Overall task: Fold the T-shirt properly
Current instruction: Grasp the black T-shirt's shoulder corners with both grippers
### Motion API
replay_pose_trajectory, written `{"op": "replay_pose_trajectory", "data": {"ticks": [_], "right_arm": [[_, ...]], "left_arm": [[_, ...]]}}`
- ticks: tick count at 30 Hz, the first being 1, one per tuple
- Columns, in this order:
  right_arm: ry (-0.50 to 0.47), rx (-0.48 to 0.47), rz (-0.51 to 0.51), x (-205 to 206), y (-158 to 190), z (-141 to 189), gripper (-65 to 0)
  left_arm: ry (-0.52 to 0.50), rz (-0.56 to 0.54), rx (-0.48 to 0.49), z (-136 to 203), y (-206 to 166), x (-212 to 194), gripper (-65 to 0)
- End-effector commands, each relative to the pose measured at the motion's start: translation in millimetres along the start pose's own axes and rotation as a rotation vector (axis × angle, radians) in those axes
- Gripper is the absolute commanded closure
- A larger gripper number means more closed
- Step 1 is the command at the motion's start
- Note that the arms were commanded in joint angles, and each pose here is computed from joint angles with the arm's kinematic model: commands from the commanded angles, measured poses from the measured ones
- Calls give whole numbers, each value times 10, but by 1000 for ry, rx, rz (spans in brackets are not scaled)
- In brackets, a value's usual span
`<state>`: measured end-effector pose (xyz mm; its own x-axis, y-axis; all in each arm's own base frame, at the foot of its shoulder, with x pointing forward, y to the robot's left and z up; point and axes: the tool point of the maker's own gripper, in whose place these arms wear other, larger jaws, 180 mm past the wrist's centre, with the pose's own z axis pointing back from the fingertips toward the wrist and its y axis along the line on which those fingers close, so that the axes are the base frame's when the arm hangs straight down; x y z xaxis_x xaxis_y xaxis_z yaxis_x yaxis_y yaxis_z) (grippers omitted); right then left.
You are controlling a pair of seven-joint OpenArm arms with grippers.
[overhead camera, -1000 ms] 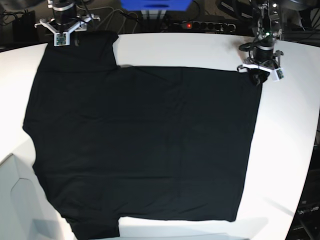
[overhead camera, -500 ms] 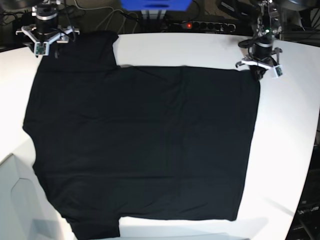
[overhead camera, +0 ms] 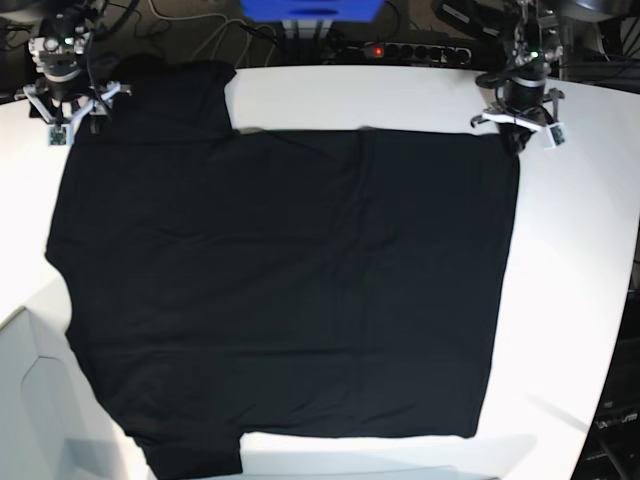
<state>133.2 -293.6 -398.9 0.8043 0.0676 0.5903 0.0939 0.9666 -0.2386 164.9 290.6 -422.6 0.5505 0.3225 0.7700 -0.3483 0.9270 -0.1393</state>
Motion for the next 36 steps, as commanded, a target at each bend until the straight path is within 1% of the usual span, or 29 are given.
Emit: {"op": "replay_pose_trajectory", "data": {"ticks": [1,7,15,20,22,25,27,30,32,33,36], "right_arm": [[-19,3,25,47,-38,18,-402],[28,17,12,-134,-23,-50,-402],[70,29,-4,-298,-1,-106,-401],[83,37,-16,-339,19,-160,-385],[85,50,-2,-347,26,-160,-344],[91,144,63,-357,156,-143,-252],[90,181,90,-362,203,-125,-190],[85,170,92,-356,120,-88,-95],[73,160,98,-309,80,-69,-18],[65,155,103,-277,66,-60,0],[36,138,119,-162,25,-22,0]], "left_arm": [[24,-4,25,56,92,-30,-1],[-2,-10,30,129,120,75,-1],[0,-11,32,140,129,68,-1],[5,-13,35,142,142,48,-1],[5,-13,35,142,142,48,-1],[5,-13,35,145,141,48,-1],[4,-14,34,149,137,52,-1],[1,-15,34,162,137,62,-1],[1,-15,34,162,137,62,-1],[1,-15,34,162,137,62,-1],[-10,-16,25,166,101,107,-1]]}}
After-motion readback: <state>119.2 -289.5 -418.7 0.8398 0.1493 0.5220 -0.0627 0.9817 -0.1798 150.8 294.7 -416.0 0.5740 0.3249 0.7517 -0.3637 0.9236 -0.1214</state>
